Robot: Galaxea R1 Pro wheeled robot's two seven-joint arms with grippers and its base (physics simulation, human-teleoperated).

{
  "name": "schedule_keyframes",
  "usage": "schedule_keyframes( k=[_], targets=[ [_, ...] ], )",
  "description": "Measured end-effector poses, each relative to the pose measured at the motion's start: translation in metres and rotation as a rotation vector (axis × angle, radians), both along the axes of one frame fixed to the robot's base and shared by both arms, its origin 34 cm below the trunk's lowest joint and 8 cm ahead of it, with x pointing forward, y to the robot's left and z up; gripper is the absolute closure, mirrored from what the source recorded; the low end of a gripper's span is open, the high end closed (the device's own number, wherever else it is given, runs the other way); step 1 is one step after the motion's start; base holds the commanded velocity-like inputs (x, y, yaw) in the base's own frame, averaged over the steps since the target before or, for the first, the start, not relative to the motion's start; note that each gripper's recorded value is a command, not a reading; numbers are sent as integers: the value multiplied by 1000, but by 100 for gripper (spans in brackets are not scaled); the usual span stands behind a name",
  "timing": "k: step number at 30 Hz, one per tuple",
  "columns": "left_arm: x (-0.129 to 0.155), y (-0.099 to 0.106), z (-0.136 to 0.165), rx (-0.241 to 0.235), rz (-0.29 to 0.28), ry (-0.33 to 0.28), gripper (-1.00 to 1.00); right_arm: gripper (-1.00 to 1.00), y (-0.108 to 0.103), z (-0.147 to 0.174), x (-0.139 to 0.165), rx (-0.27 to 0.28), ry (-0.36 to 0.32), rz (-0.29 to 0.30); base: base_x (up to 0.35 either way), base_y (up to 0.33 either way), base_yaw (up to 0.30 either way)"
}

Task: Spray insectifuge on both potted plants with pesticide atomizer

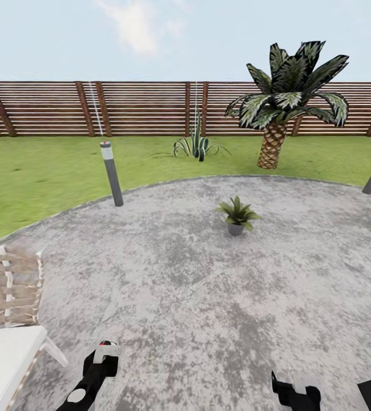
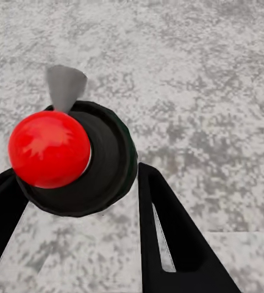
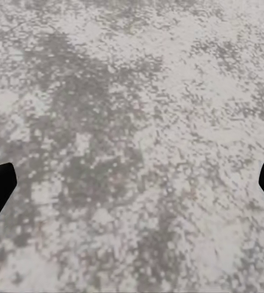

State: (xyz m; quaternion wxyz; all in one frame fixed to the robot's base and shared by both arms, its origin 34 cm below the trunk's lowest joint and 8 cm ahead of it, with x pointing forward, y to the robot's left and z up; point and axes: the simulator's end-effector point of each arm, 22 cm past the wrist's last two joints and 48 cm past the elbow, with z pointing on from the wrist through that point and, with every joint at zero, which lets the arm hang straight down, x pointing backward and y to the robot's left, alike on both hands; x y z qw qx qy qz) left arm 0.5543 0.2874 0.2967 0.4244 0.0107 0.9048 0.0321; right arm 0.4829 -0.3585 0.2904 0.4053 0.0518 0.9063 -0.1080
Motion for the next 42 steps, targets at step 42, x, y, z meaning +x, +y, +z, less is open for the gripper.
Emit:
schedule_keyframes(
  k=[42],
  targets=[
    [1,0,1,0,0,-4,100,-100,0,0,0,1,0,-1,338,0,-176]
  ],
)
